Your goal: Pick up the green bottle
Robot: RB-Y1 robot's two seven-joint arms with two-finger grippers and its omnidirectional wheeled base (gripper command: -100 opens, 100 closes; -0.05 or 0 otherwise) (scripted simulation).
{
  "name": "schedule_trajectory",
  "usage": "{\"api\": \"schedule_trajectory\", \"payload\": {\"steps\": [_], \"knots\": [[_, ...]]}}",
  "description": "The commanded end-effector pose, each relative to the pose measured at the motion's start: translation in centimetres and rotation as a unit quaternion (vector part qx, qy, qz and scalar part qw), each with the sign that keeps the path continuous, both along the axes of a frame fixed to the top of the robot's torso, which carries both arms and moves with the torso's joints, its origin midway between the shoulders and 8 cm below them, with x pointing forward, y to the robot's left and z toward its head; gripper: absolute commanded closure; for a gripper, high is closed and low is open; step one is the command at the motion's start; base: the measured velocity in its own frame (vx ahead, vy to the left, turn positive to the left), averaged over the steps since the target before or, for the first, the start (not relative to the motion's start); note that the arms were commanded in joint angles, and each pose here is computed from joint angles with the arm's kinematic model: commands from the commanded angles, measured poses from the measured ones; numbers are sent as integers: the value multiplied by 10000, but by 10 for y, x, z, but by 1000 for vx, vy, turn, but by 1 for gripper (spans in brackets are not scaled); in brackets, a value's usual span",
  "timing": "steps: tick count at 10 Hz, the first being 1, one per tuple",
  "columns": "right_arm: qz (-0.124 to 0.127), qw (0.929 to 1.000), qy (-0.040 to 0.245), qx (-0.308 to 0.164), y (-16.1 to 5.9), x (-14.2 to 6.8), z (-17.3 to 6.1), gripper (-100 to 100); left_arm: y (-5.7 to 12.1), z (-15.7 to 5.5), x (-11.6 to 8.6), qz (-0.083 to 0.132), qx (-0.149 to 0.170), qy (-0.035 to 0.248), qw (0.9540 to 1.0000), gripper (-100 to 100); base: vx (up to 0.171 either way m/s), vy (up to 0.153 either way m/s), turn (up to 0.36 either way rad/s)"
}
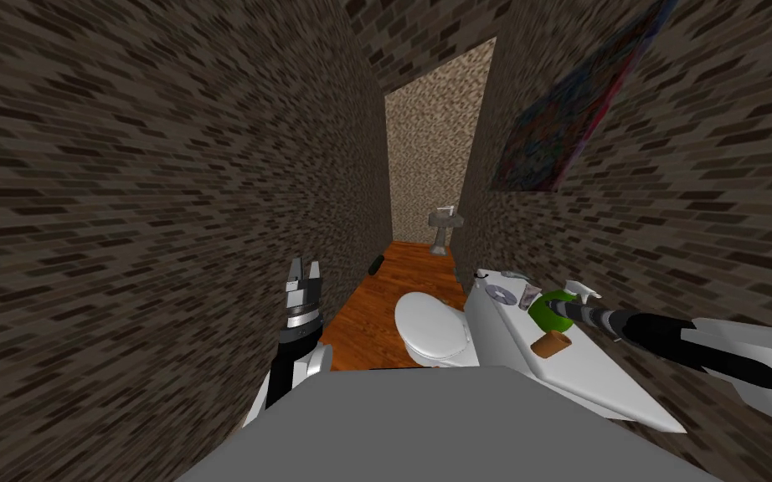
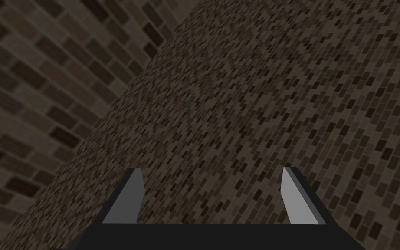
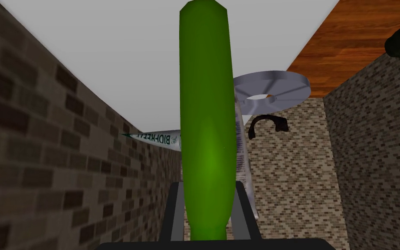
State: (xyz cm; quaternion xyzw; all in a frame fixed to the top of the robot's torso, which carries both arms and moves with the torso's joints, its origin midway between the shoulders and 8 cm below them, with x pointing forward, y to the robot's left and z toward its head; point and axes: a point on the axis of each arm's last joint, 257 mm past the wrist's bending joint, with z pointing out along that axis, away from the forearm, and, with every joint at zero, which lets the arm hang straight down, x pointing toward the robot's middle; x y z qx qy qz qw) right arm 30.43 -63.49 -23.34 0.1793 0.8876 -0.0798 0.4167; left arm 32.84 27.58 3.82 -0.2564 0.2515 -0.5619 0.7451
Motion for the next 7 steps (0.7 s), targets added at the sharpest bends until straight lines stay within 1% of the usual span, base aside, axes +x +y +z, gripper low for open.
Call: {"api": "schedule_trajectory", "payload": {"steps": [1, 2, 3, 5, 6, 7], "knots": [[0, 10000, 0, 0, 0, 0, 0, 100, 0, 0, 0, 0, 0, 0, 10000, 0, 0, 0, 0], [0, 10000, 0, 0, 0, 0, 0, 0, 0, 0, 0, 0, 0, 0, 10000, 0, 0, 0, 0], [58, 10000, 0, 0, 4, 7, 6, 100, 0, 0, 0, 0, 0, 0, 10000, 0, -22, 10, -113], [150, 9999, 1, 3, 13, 18, 13, 100, 0, 0, 0, 0, 0, 0, 10000, 0, -61, 18, -125], [129, 9999, 3, 1, 11, 14, 12, 100, 0, 0, 0, 0, 0, 0, 10000, 0, -32, 5, -18], [127, 9999, 2, 3, 11, 14, 12, 0, 0, 0, 0, 0, 0, 0, 10000, 0, -6, 2, 0]]}}
